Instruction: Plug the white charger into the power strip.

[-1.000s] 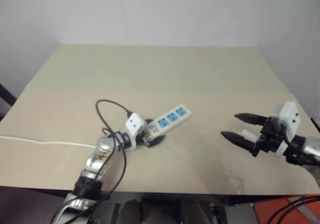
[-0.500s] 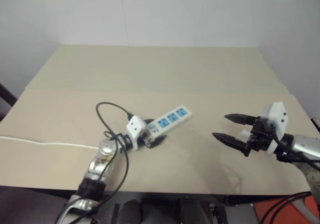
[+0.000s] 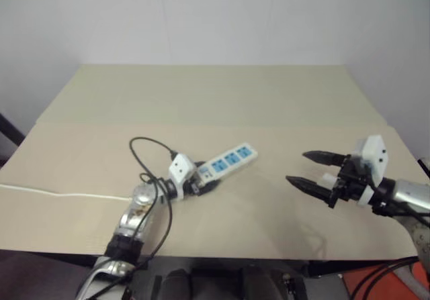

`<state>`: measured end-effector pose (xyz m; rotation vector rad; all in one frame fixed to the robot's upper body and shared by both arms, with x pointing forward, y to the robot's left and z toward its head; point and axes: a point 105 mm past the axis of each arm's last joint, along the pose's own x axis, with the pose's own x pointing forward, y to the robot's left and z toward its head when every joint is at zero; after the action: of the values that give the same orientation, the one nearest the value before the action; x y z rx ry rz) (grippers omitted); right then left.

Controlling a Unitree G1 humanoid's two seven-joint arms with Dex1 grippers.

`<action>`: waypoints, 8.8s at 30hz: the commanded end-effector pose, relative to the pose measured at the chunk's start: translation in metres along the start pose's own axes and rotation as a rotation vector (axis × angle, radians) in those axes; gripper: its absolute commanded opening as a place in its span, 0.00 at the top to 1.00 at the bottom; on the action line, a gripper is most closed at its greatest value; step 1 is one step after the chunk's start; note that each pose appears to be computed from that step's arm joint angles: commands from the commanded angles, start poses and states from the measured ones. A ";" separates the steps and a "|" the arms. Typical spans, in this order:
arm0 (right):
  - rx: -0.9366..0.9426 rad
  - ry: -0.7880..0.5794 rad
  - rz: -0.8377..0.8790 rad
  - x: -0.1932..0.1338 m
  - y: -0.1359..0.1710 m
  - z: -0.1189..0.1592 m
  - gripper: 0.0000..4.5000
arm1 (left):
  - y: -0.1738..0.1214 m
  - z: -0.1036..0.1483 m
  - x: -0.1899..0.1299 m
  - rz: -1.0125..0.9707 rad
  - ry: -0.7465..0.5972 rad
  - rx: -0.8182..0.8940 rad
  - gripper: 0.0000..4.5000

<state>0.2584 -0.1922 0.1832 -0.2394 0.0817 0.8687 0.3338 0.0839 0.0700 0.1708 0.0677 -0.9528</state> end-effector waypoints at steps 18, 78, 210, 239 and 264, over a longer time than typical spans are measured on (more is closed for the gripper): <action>-0.040 -0.044 -0.051 -0.009 -0.014 0.020 0.00 | 0.007 0.022 -0.023 -0.431 0.094 0.154 0.27; 0.113 1.106 -0.029 -0.006 -0.102 -0.085 0.08 | -0.025 -0.012 -0.015 -0.589 0.090 0.204 0.27; 0.039 -0.124 0.446 0.166 0.056 -0.022 0.75 | -0.008 -0.010 -0.029 -0.591 0.163 0.225 0.27; -0.069 -0.040 0.519 0.162 0.060 -0.055 0.75 | -0.007 -0.012 -0.034 -0.576 0.175 0.232 0.27; -0.038 0.082 0.496 0.134 0.038 -0.092 0.75 | -0.002 -0.012 -0.041 -0.569 0.188 0.255 0.27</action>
<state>0.3144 -0.0504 0.1089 -0.2742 -0.0248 1.4483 0.3134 0.1004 0.0726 0.4340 0.0973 -1.5044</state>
